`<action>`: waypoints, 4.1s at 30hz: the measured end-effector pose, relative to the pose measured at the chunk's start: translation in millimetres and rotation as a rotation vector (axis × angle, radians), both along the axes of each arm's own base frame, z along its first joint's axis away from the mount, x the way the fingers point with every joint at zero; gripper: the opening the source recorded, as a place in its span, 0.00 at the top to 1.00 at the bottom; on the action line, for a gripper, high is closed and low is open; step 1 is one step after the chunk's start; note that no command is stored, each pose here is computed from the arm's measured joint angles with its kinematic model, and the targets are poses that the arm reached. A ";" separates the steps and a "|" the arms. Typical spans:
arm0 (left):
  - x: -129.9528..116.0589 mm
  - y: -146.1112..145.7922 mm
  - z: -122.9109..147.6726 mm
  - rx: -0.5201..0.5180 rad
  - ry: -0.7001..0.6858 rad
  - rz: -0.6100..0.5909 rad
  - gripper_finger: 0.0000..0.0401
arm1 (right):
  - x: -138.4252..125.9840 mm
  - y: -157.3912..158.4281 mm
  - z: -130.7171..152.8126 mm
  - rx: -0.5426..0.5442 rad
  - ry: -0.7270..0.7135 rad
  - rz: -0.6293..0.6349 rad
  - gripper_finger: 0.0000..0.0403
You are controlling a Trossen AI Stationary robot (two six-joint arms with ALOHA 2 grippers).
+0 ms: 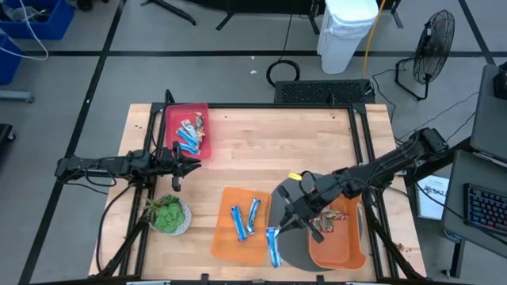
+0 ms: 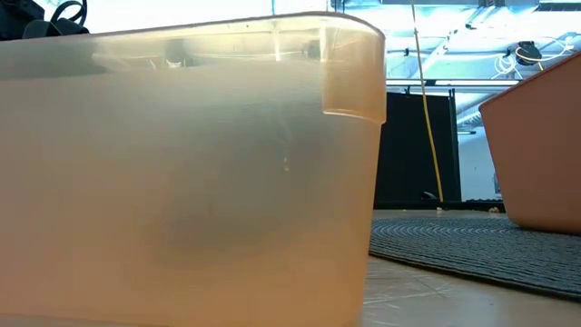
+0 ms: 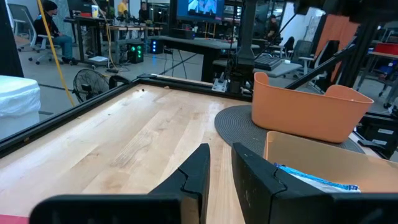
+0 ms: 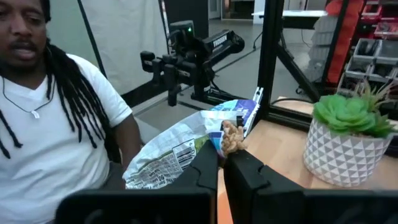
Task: Pick and place Granola Bars by type
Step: Put the blue granola bar into the left orange bin, then return to Home Position
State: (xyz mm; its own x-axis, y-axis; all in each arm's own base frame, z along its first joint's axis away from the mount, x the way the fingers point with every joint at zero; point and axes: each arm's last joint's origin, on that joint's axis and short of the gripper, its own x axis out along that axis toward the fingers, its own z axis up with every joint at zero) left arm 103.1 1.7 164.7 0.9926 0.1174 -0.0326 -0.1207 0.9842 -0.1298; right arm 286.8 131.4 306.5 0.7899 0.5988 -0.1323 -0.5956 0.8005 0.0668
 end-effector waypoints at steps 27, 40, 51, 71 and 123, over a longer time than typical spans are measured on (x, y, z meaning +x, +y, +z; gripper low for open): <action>0.0 0.0 0.0 0.000 0.000 0.001 0.82 | 94.8 -40.6 -108.6 -0.085 0.305 -0.194 0.99; 0.0 0.0 0.0 0.000 0.000 -0.001 0.82 | 102.3 -70.6 -133.6 -0.110 0.427 -0.354 0.99; 0.0 0.0 0.0 0.000 0.000 0.000 0.82 | 102.5 -75.9 -134.5 -0.045 0.472 -0.391 0.87; 0.0 0.0 0.0 0.000 0.000 0.000 0.82 | 76.5 -79.0 -82.5 -0.076 0.438 -0.376 0.77; 0.0 0.0 0.0 0.000 0.000 0.000 0.82 | -193.3 -126.0 -102.8 0.042 -0.294 -0.751 0.77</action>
State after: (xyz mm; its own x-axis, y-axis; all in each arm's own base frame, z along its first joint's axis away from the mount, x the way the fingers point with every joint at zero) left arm 103.1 1.8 164.7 0.9925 0.1176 -0.0326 -0.1208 0.9841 -0.1302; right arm 93.5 5.5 203.7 0.9823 -0.1059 0.1542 0.1026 0.9943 0.0296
